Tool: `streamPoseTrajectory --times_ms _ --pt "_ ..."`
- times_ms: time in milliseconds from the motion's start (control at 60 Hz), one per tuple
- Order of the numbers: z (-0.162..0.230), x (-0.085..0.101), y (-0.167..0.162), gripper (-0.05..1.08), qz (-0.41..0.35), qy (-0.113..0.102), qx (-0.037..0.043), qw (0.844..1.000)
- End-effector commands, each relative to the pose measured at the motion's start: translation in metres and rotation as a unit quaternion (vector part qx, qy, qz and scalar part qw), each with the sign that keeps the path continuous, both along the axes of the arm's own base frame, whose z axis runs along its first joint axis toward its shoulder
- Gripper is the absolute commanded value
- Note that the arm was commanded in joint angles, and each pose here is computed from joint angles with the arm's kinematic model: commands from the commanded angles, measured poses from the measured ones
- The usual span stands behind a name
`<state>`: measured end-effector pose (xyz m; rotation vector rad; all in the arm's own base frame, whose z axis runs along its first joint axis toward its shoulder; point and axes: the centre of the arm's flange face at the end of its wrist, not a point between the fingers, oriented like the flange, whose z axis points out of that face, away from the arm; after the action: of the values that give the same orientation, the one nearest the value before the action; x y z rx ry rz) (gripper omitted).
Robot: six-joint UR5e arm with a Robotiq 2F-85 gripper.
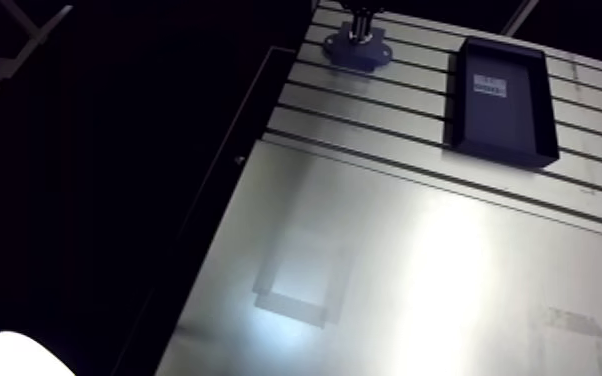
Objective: Pick up the bearing and press it into the housing until flush.
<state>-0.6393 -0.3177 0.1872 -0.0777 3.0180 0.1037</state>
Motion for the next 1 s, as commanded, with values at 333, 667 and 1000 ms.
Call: streamPoseTrajectory --times_ms 333,667,1000 --pt "0.0012 -0.0011 0.0001 0.86 0.0 0.001 -0.0012 1.0" --pt "-0.0016 -0.0007 0.0002 0.86 0.0 -0.001 -0.0006 1.0" --pt "-0.0018 -0.0006 -0.0001 0.86 0.0 -0.001 -0.0012 1.0"
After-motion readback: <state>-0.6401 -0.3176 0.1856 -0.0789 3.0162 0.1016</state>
